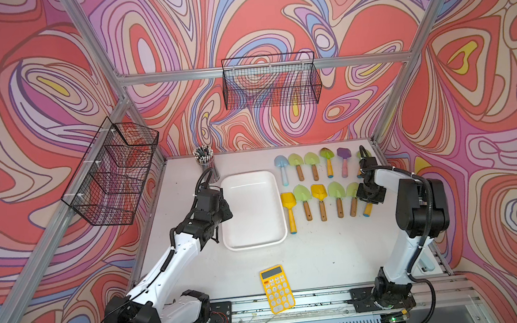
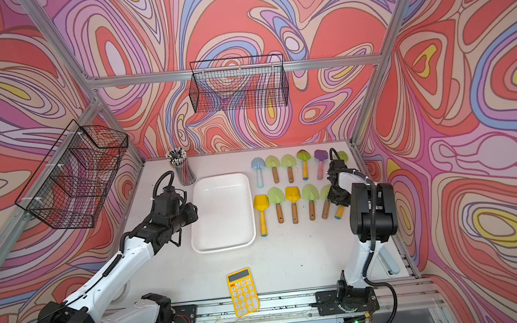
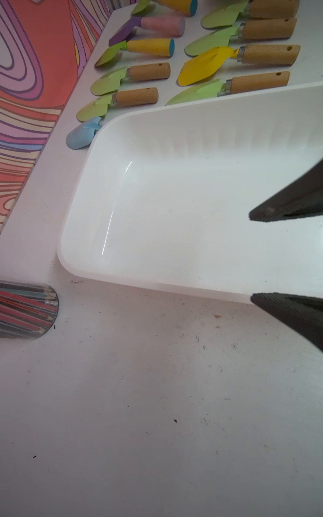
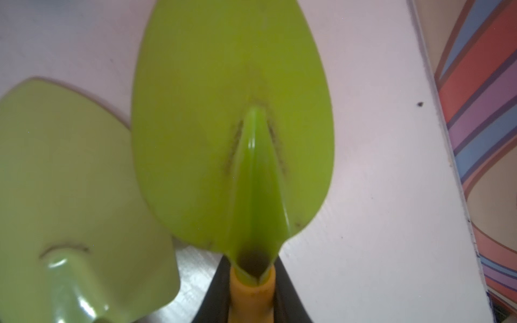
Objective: Take the shovel out of the storage box
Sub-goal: Place the shovel at the center of the board.
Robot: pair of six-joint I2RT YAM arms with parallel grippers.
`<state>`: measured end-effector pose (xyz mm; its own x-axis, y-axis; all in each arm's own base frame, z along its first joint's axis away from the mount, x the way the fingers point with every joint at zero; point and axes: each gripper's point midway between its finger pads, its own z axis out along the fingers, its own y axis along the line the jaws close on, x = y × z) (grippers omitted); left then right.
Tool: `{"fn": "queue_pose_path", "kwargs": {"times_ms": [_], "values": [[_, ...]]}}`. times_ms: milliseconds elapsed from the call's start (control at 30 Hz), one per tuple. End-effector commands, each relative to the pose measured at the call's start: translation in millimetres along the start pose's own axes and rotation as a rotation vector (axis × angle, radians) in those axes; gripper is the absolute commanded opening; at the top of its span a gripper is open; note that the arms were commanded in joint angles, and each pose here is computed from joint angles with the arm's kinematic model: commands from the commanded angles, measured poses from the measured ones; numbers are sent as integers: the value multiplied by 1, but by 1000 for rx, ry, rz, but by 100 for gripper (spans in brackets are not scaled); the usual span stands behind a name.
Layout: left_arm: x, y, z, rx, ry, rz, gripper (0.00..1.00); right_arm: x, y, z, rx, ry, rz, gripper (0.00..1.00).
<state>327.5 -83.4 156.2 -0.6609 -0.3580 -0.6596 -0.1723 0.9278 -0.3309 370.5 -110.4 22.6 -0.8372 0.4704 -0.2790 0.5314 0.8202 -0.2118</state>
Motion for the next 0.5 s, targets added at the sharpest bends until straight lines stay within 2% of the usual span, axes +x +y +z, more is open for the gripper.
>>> {"fn": "queue_pose_path", "kwargs": {"times_ms": [0,67,233,467], "values": [[4,8,2,-27,-2,-15,45,-7,-7,6,32,-8,14,14],[5,9,3,-28,0,-15,45,-6,-8,10,31,-2,18,17],[10,13,7,-43,13,-14,45,-6,-5,11,18,-1,27,33],[15,15,18,-54,41,-24,46,-17,-5,-14,-30,-57,67,42]]}}
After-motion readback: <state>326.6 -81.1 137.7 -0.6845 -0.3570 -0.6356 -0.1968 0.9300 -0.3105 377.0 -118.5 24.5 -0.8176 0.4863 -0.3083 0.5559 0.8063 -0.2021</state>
